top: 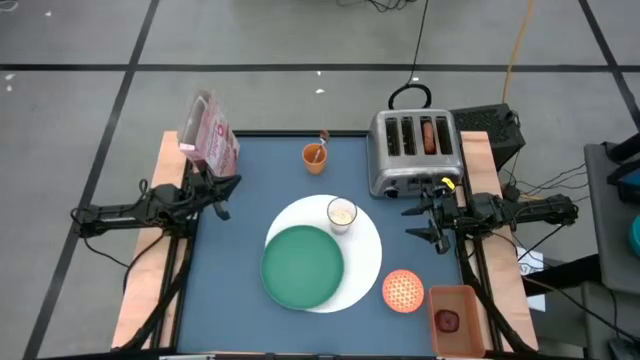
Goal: Arrange a breakfast setting
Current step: Put the orange bowl on the white placemat to the right of the green plate
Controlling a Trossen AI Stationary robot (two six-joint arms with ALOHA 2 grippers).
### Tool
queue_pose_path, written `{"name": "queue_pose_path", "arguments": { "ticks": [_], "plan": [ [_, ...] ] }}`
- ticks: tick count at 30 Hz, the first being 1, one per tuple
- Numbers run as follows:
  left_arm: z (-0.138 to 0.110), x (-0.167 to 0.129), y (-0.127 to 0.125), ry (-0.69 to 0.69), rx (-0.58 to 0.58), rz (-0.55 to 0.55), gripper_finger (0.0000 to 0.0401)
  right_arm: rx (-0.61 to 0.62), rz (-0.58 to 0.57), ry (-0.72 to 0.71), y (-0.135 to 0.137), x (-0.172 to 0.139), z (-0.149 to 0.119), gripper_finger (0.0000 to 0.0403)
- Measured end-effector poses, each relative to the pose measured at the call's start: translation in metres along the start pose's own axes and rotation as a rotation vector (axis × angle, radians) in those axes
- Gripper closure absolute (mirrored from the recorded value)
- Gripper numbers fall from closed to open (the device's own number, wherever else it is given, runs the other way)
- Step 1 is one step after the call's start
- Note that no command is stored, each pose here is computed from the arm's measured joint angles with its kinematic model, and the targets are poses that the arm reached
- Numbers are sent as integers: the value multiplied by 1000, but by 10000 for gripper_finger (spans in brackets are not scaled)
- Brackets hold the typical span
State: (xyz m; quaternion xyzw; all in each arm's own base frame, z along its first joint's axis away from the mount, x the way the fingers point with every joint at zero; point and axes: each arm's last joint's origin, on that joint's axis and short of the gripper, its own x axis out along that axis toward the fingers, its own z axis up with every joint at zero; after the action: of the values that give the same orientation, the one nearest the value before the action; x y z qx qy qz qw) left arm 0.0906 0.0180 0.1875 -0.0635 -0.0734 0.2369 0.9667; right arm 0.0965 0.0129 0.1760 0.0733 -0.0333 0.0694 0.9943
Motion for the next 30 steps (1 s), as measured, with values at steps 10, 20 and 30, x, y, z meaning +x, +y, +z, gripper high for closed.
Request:
{"name": "queue_pose_path", "arguments": {
  "ticks": [10,20,30],
  "plan": [
    [0,0,0,0,0,0,380,-24,0,-2,0,0,0,142],
    [0,0,0,0,0,1,380,-58,-14,-7,0,0,1,57],
    [0,0,0,0,0,1,380,-58,-30,-8,-1,0,1,43]
  ]
}}
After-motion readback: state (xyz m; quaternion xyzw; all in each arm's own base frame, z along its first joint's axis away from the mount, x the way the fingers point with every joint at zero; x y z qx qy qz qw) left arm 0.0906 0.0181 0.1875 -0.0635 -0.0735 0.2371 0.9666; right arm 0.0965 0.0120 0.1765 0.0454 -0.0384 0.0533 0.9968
